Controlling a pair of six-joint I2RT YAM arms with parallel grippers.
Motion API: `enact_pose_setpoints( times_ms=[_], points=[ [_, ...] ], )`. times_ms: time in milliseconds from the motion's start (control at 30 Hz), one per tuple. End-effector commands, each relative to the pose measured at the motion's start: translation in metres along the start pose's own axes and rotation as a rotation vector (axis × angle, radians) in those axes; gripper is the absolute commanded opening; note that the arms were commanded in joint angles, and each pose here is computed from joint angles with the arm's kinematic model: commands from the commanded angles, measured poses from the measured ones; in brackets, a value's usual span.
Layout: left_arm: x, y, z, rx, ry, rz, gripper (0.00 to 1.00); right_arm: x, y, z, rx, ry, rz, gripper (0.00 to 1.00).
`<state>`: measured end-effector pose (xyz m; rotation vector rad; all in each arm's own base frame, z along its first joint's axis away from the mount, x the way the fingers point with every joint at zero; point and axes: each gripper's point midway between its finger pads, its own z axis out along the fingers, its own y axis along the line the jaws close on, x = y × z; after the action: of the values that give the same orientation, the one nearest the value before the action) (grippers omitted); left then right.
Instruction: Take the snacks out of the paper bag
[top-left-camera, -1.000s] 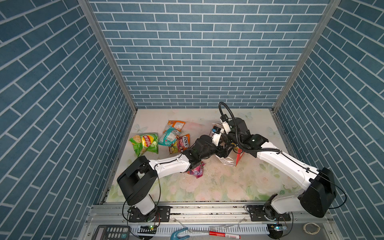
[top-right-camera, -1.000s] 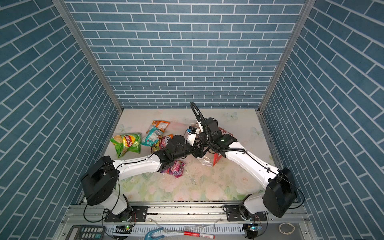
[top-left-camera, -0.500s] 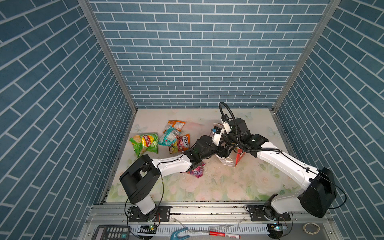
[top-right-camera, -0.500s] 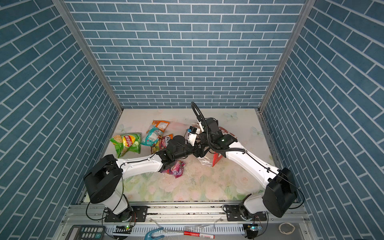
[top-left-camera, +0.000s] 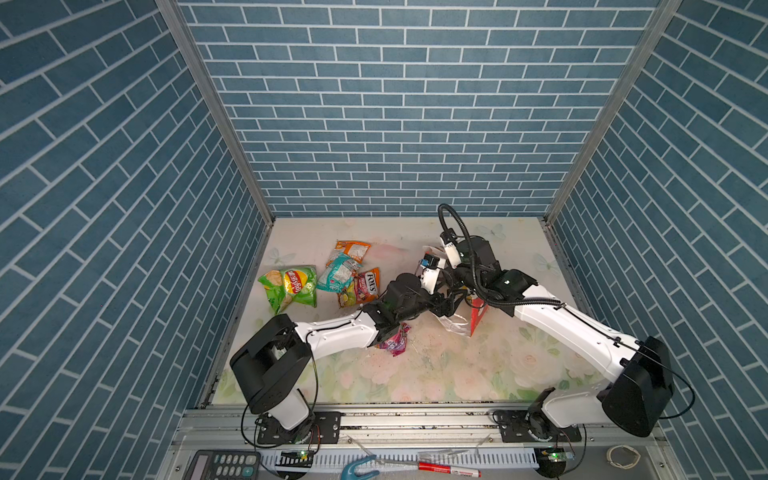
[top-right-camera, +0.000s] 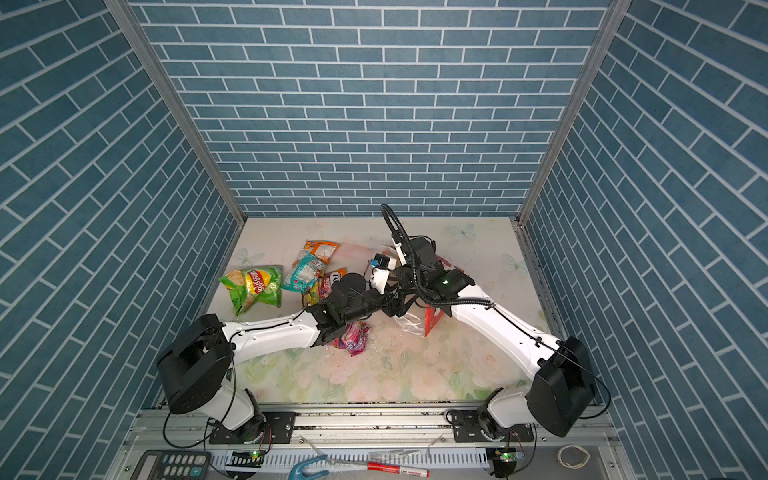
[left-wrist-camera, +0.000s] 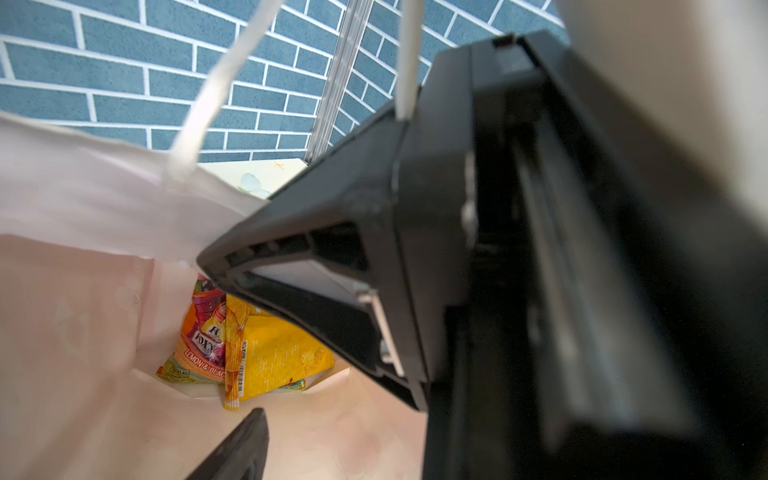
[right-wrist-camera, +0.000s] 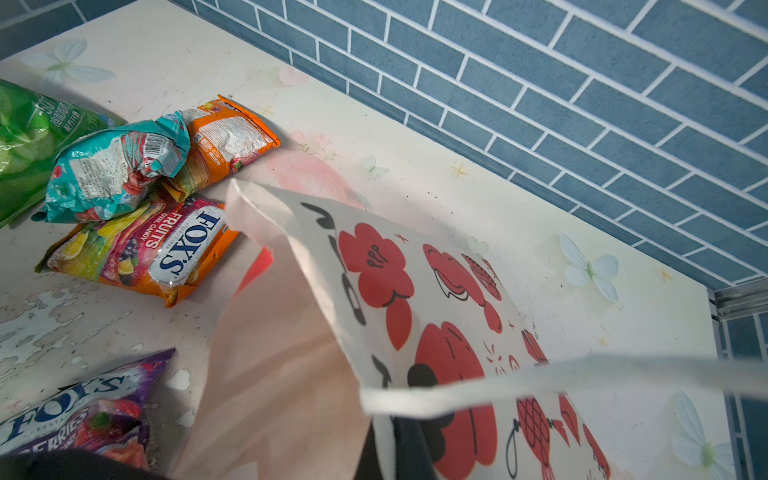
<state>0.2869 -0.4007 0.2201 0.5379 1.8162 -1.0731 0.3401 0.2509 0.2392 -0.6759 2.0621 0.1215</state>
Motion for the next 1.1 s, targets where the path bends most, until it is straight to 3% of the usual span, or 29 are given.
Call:
enact_pose_setpoints(
  times_ms=[0,367,567,1067],
  points=[
    [-0.004,0.005,-0.009,-0.026,-0.028,0.007,0.81,-0.02,0.001,-0.013,-0.014,-0.069,0.044,0.01],
    [-0.002,0.005,-0.011,-0.004,-0.066,0.007,0.8,-0.026,0.0,-0.015,-0.015,-0.073,0.05,0.01],
    [0.005,-0.002,-0.001,0.043,-0.077,0.03,0.68,-0.03,0.001,-0.016,-0.024,-0.075,0.057,0.0],
    [0.03,0.009,0.009,-0.025,-0.084,0.091,0.47,-0.039,0.0,-0.025,-0.034,-0.099,0.069,0.0]
  ],
)
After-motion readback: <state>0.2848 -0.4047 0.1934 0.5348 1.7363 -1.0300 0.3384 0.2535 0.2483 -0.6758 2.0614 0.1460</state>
